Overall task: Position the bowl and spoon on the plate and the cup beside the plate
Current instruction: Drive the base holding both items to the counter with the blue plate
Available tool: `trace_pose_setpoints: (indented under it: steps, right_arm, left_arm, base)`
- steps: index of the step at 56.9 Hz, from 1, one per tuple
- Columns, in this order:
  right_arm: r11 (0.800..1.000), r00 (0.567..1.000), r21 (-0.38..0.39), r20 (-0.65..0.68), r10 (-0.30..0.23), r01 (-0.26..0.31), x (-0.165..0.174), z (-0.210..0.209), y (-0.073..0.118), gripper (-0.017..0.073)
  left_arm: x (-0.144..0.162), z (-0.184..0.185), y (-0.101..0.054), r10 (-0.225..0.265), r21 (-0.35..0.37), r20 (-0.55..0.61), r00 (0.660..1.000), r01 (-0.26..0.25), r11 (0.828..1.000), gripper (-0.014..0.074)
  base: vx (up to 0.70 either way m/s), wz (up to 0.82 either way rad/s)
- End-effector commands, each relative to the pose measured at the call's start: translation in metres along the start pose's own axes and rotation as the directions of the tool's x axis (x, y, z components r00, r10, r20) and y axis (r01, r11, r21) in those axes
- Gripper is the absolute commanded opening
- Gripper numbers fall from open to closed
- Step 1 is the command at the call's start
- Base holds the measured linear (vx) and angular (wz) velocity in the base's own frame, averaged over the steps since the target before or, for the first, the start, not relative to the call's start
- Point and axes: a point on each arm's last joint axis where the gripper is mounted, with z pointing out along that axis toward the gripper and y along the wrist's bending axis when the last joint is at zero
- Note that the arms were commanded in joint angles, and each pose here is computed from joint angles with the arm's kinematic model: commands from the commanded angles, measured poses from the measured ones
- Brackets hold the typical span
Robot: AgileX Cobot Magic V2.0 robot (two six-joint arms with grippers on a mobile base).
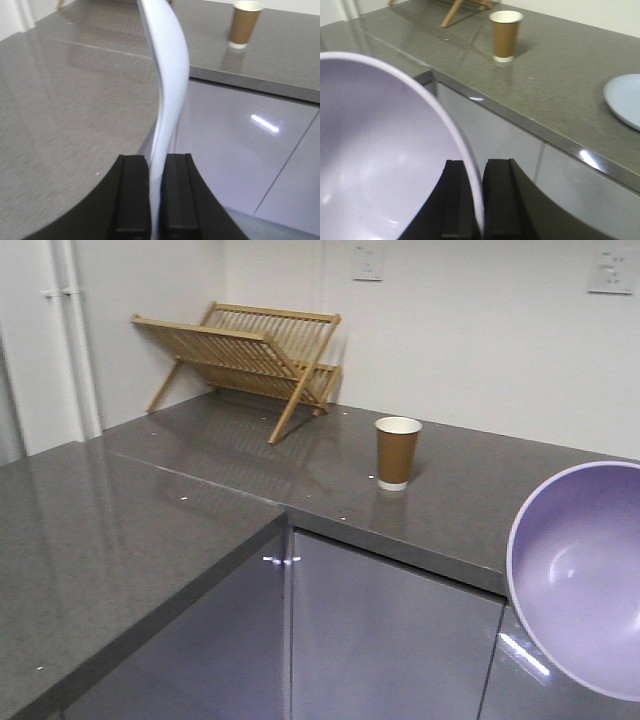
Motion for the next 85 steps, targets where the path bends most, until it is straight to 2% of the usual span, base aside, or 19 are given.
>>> trace_pose_setpoints:
  steps: [1,34,85]
  right_arm:
    - [1.000,0.994,0.022,0.112,0.006,-0.008,-0.0154,-0.0080,-0.0006,-0.0008]
    - [1.000,0.994,0.022,0.112,0.006,-0.008,-0.0154,-0.0080,-0.0006,-0.0008]
    - [1.000,0.994,0.022,0.113,0.006,-0.008,-0.0155,-0.0080,-0.0007,-0.0008]
  left_arm:
    - [-0.0130,-0.0057,-0.0010,-0.011,0.004,0.107,0.994,0.010,1.000,-0.0003]
    - [-0.0130,-0.0057,-0.0010,-0.011,0.004,0.107,0.994,0.010,1.000,-0.0003]
    - [-0.0130,-0.0057,-0.0010,-0.011,0.004,0.107,0.994,0.010,1.000,-0.0003]
  base:
    - [0.09,-0.54]
    - [0.18,-0.46]
    - [0.32,-0.10]
